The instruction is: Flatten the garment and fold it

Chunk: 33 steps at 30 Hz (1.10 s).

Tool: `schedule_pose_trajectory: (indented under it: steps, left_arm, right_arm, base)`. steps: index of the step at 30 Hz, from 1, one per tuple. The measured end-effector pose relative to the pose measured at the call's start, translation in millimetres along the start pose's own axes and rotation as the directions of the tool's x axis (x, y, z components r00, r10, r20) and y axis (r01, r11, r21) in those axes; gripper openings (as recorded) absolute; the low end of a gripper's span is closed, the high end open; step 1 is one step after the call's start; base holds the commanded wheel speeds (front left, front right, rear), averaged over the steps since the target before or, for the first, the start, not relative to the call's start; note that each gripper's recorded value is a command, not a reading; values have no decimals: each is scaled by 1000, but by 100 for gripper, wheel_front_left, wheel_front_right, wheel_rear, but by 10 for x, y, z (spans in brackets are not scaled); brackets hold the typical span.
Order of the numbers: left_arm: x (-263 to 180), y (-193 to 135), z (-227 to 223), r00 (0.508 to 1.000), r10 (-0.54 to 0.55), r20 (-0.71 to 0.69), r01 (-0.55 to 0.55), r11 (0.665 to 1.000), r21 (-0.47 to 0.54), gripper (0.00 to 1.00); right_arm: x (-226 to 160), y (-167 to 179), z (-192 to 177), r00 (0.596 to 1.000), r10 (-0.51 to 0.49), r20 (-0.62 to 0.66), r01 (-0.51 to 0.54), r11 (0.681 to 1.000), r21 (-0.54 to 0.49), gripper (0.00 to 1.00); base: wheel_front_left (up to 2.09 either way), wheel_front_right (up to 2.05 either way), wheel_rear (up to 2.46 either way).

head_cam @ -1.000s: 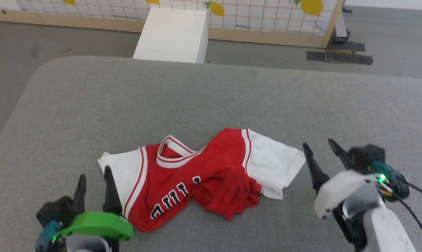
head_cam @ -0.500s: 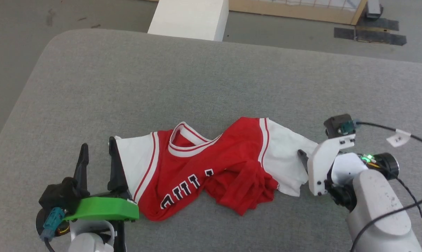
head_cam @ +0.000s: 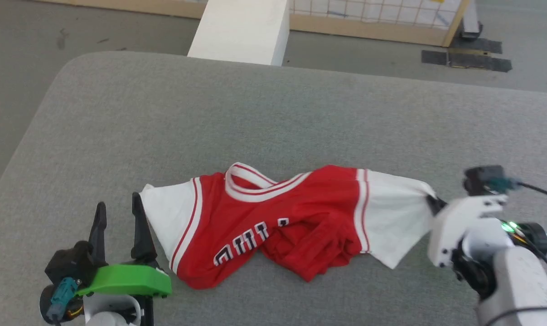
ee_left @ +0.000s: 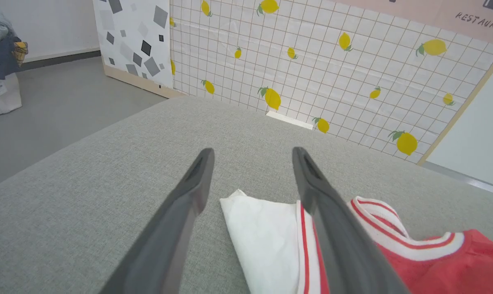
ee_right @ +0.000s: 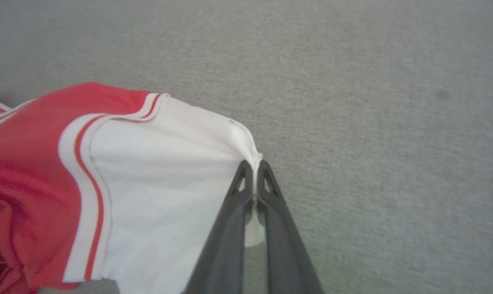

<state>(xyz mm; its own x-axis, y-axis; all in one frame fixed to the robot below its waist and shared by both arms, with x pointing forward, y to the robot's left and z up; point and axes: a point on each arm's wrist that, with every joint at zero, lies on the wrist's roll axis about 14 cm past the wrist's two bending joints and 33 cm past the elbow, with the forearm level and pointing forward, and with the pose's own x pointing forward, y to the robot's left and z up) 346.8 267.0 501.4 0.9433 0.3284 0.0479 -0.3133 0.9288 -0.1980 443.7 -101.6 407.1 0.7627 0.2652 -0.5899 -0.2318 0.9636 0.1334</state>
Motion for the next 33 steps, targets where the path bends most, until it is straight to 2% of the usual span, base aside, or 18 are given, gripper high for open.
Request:
schedule_pose_trajectory:
  steps: [8, 13, 17, 23, 28, 33]
  left_arm:
    - [4, -131, -269, 995, -59, -80, 60, 998, 11, 100]
    - [186, -269, -456, 980, -96, -174, 99, 995, 9, 100]
    - [420, -387, -588, 955, -106, -277, 107, 994, -12, 100]
    - [610, -434, -970, 861, -58, -504, 59, 998, -14, 100]
    - [642, -358, -1248, 766, 1, -643, 31, 999, 39, 100]
    - [648, -461, -1387, 699, -30, -715, 44, 999, 1, 100]
  right_arm:
    - [-639, -725, -143, 975, -207, 76, 198, 974, 112, 0]
    - [-901, -925, -236, 960, -267, 86, 251, 954, 162, 0]
    - [-968, -977, -277, 956, -280, 87, 261, 947, 187, 0]
    - [-946, -985, -364, 958, -278, 62, 261, 945, 197, 0]
    - [-936, -998, -446, 959, -280, 39, 266, 942, 205, 0]
    - [-952, -1045, -512, 956, -292, 24, 280, 935, 218, 0]
  base:
    - [0, 0, 0]
    - [0, 0, 0]
    - [0, 0, 0]
    - [0, 0, 0]
    - [0, 0, 0]
    - [0, 0, 0]
